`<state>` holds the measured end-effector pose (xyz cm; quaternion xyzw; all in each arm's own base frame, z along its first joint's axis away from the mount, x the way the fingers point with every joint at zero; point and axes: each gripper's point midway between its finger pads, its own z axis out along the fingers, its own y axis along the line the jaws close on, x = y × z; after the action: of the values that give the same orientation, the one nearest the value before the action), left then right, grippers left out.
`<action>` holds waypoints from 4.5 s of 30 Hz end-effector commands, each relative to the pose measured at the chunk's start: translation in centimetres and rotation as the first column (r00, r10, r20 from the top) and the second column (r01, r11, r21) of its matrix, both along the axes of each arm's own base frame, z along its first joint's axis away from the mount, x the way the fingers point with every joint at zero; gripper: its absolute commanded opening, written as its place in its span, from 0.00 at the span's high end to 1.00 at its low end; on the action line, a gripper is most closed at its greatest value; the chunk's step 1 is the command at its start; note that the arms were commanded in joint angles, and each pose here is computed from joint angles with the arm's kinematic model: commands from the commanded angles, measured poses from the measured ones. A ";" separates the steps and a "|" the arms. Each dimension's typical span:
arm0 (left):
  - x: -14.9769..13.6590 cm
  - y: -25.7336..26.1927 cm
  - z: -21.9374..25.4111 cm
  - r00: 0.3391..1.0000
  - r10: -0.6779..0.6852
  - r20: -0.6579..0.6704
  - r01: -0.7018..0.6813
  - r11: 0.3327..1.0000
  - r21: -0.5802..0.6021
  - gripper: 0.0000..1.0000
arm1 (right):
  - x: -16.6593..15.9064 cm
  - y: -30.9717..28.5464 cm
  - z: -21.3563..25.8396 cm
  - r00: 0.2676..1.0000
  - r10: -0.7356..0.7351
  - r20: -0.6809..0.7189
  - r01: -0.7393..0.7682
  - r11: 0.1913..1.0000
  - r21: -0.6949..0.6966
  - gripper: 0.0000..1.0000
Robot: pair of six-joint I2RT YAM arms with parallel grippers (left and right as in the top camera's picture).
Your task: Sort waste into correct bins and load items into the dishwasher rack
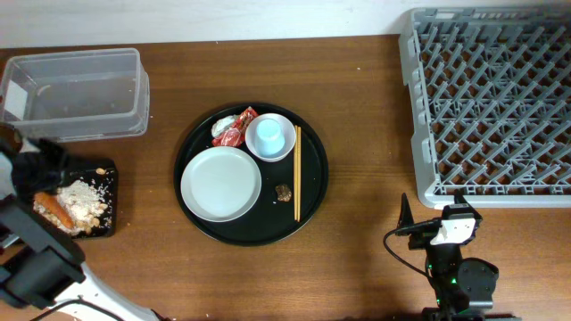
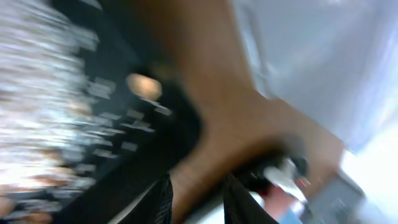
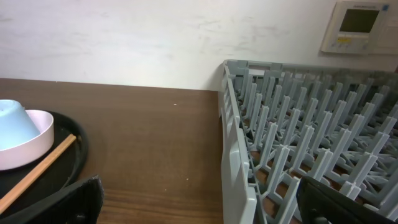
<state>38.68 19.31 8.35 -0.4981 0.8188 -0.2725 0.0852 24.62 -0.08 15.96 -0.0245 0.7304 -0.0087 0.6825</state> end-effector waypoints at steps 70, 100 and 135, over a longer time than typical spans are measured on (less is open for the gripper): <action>-6.7 -41.2 -9.1 0.590 -0.720 -0.365 0.783 0.398 0.479 0.58 | 0.0 0.1 -0.2 1.000 0.001 -0.003 -0.001 1.000 0.004 0.02; -3.2 -33.4 2.8 0.770 -0.592 -0.237 0.578 0.492 0.651 0.64 | 0.0 0.1 -0.2 1.000 0.001 -0.003 -0.001 1.000 0.004 0.02; -9.4 -40.6 -5.5 0.528 -0.834 -0.159 0.797 0.421 0.434 0.51 | 0.0 0.1 -0.2 1.000 0.001 -0.003 -0.001 1.000 0.004 0.02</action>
<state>29.89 -21.08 4.44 0.0017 0.9874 -0.1222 0.1002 24.62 -0.08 15.95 -0.0248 0.7305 -0.0090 0.6824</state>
